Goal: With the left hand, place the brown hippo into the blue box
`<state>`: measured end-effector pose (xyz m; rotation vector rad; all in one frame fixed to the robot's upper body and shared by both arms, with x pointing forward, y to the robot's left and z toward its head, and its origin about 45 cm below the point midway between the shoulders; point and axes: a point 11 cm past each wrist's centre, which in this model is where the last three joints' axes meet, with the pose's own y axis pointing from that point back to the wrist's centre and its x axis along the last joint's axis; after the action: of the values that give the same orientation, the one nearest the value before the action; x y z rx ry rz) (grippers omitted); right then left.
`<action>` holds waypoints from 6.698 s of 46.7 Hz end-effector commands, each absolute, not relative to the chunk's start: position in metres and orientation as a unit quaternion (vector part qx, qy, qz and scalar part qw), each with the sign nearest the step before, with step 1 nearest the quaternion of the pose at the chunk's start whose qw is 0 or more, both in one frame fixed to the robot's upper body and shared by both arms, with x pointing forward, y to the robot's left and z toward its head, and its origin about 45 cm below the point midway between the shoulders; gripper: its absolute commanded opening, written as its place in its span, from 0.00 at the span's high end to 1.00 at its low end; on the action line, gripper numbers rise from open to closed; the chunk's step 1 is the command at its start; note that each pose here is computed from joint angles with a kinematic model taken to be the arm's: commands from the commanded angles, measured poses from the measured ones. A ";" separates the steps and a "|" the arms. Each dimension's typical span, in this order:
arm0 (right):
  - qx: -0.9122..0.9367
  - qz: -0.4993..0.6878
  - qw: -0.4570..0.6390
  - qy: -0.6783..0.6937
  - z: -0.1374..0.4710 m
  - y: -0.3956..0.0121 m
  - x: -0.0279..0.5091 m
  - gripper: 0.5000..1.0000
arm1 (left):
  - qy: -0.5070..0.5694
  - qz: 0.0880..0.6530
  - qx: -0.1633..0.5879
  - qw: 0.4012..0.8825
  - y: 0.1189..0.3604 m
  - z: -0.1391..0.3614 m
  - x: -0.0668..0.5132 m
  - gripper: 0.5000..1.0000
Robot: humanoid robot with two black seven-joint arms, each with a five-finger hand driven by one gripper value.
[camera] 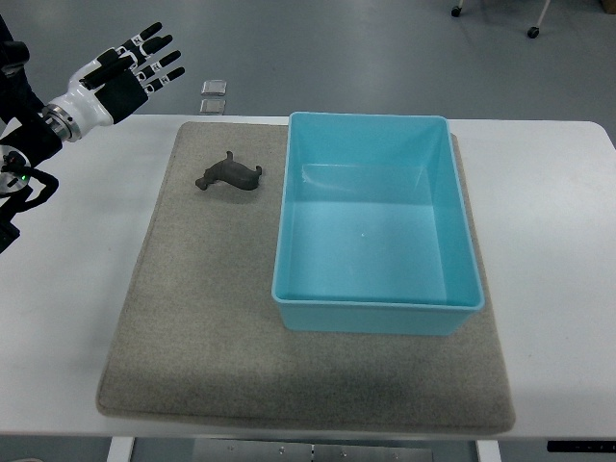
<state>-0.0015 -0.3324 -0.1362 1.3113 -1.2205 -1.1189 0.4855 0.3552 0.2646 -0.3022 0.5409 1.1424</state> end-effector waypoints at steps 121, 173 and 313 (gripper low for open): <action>0.540 -0.461 0.492 -0.503 -0.136 -0.332 -0.002 0.13 | -0.344 0.341 0.433 0.760 0.317 0.265 0.487 0.02; 0.540 -0.461 0.492 -0.503 -0.136 -0.332 -0.002 0.13 | -0.383 0.270 0.456 0.756 0.267 0.232 0.485 0.23; 0.540 -0.461 0.492 -0.503 -0.136 -0.332 -0.002 0.13 | -0.492 0.102 0.325 0.801 0.107 0.320 0.445 1.00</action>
<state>-0.0016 -0.3324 -0.1362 1.3111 -1.2203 -1.1190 0.4490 0.1143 0.3298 0.7043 -1.0658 0.2347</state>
